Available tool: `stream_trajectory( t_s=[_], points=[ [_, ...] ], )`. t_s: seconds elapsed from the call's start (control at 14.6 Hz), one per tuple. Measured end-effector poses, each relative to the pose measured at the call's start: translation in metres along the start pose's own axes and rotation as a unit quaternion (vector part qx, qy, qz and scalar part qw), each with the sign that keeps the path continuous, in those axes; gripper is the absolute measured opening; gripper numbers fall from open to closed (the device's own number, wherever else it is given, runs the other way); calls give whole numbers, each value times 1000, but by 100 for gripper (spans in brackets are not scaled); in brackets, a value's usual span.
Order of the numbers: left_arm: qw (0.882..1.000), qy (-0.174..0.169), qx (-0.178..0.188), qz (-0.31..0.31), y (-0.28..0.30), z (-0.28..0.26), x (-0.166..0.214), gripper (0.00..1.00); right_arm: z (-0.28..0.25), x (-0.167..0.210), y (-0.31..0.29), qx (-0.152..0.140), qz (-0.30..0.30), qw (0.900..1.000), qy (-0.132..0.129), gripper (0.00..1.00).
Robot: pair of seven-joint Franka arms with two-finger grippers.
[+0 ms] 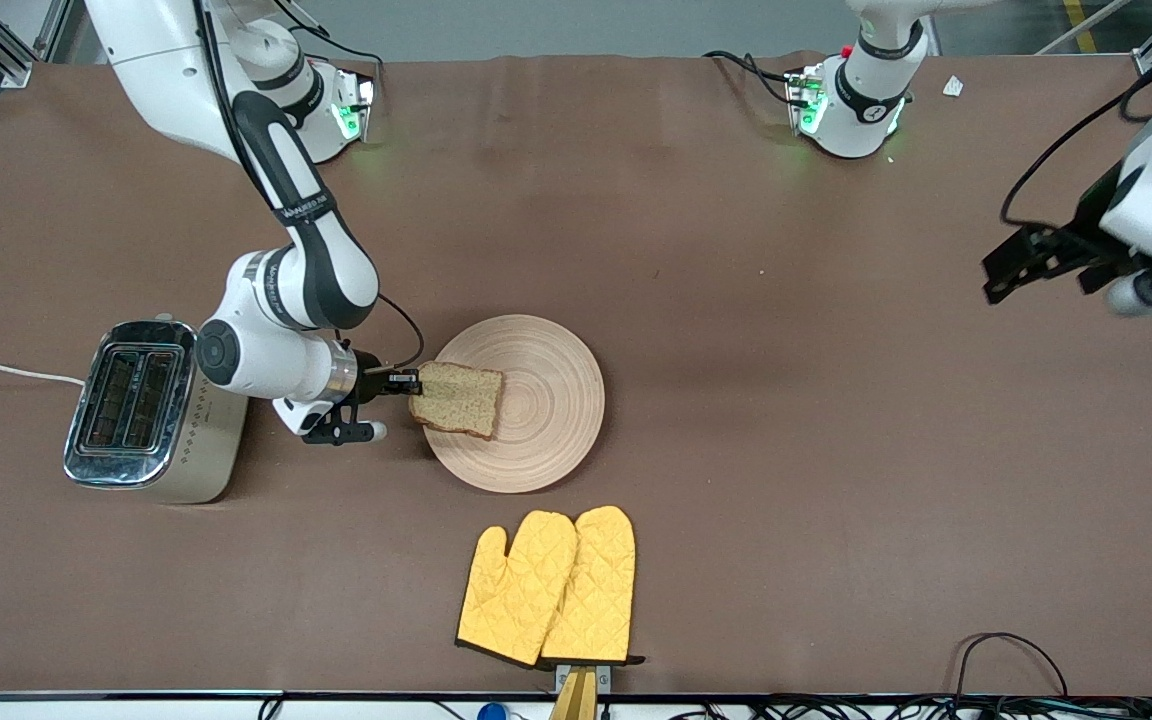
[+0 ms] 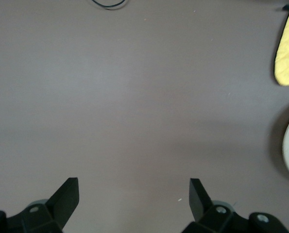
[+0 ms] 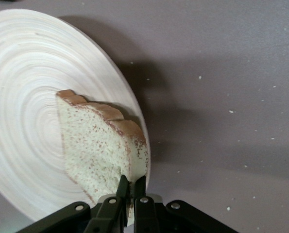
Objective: Move plate and put bread in toaster
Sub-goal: 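Lift the bread with the right gripper and carry it over the toaster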
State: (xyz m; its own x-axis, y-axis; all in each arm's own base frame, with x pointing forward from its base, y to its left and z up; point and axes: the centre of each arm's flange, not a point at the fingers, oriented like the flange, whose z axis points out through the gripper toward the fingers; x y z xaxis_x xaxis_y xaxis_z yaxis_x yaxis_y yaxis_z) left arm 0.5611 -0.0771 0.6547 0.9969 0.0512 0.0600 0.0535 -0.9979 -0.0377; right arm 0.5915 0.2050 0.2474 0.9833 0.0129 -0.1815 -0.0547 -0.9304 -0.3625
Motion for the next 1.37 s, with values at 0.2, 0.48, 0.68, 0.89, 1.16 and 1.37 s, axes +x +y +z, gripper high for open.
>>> stream_trajectory(
  t_s=[0.2,0.48,0.68,0.89,1.16,1.37],
  points=[
    [1000,-3,9,19,-12,-5,-20,100,-6,3,-5,5,12,1000,0,7],
    [1000,-13,13,20,-12,-3,-30,100,-39,10,-16,20,49,998,-33,7],
    [1000,-17,11,19,-13,0,-29,100,-86,19,-16,15,56,996,-61,7],
    [1000,-20,2,19,-11,1,-30,100,-134,17,-31,-69,59,993,-70,7],
    [999,-31,-6,20,-9,3,-32,100,-168,17,-34,-190,49,980,-35,7],
    [999,-44,-4,21,-9,4,-36,100,-197,20,-23,-294,21,956,1,7]
  ],
)
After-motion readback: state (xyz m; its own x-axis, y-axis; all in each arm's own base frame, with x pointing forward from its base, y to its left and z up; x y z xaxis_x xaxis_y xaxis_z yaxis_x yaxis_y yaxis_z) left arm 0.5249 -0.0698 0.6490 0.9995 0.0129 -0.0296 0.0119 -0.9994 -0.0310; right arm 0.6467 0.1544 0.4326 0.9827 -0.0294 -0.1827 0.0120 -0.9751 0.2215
